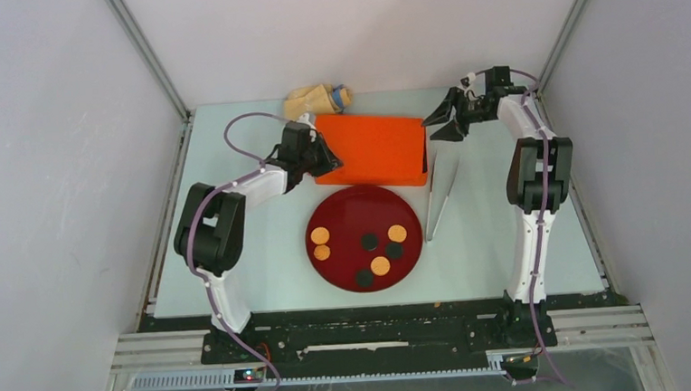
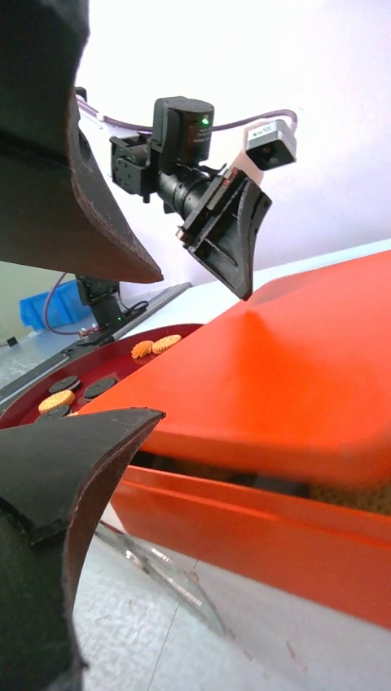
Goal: Pack the cookies
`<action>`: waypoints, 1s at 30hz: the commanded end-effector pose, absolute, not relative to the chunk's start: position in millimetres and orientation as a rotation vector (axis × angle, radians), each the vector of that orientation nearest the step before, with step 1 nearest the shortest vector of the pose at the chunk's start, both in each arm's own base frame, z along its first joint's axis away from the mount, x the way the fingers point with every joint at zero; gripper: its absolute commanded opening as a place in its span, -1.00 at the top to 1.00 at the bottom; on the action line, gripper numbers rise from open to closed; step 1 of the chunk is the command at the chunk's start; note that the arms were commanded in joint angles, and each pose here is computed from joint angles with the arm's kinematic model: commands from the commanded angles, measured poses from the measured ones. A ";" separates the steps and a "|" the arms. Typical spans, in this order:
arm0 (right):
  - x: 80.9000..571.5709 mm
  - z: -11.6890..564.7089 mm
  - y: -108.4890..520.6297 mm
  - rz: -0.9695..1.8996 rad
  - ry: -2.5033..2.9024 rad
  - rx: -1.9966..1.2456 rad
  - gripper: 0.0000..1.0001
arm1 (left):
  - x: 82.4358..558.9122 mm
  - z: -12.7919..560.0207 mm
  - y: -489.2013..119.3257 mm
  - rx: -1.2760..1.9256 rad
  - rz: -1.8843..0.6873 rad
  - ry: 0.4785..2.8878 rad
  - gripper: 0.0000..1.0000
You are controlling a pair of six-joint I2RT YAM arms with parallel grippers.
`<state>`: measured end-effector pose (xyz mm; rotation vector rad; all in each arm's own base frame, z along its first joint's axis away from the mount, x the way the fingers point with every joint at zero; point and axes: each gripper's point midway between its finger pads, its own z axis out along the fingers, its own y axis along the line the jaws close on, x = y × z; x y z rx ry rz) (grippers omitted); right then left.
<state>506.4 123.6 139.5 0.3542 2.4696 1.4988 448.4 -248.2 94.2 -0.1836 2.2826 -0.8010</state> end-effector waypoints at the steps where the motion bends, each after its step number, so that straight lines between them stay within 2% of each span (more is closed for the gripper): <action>1: 508.1 142.9 106.6 1.378 2.477 0.434 -0.31 | 452.2 154.2 -250.4 -0.144 -0.843 2.134 1.00; 10: 512.2 146.1 98.2 1.294 2.455 0.483 -0.28 | 437.5 223.9 -232.5 -0.131 -0.797 2.045 1.00; 15: 509.9 166.2 110.0 1.078 2.452 0.451 -0.21 | 431.1 261.9 -163.5 -0.320 -0.486 1.942 1.00; 19: 500.8 164.9 119.5 0.811 2.520 0.374 -0.13 | 431.5 266.3 -105.3 -0.503 -0.268 1.893 1.00; 21: 500.1 162.8 117.8 0.687 2.543 0.365 0.02 | 430.3 258.8 -80.6 -0.584 -0.183 1.886 1.00; 23: 501.4 160.5 113.4 0.615 2.556 0.360 0.29 | 430.8 246.3 -65.8 -0.641 -0.140 1.908 1.00; 27: 508.5 152.8 88.9 0.455 2.573 0.401 0.73 | 441.4 217.4 -65.5 -0.657 -0.073 2.020 1.00; 30: 515.4 146.0 78.6 0.467 2.566 0.453 0.89 | 445.0 209.2 -66.9 -0.660 -0.048 2.060 1.00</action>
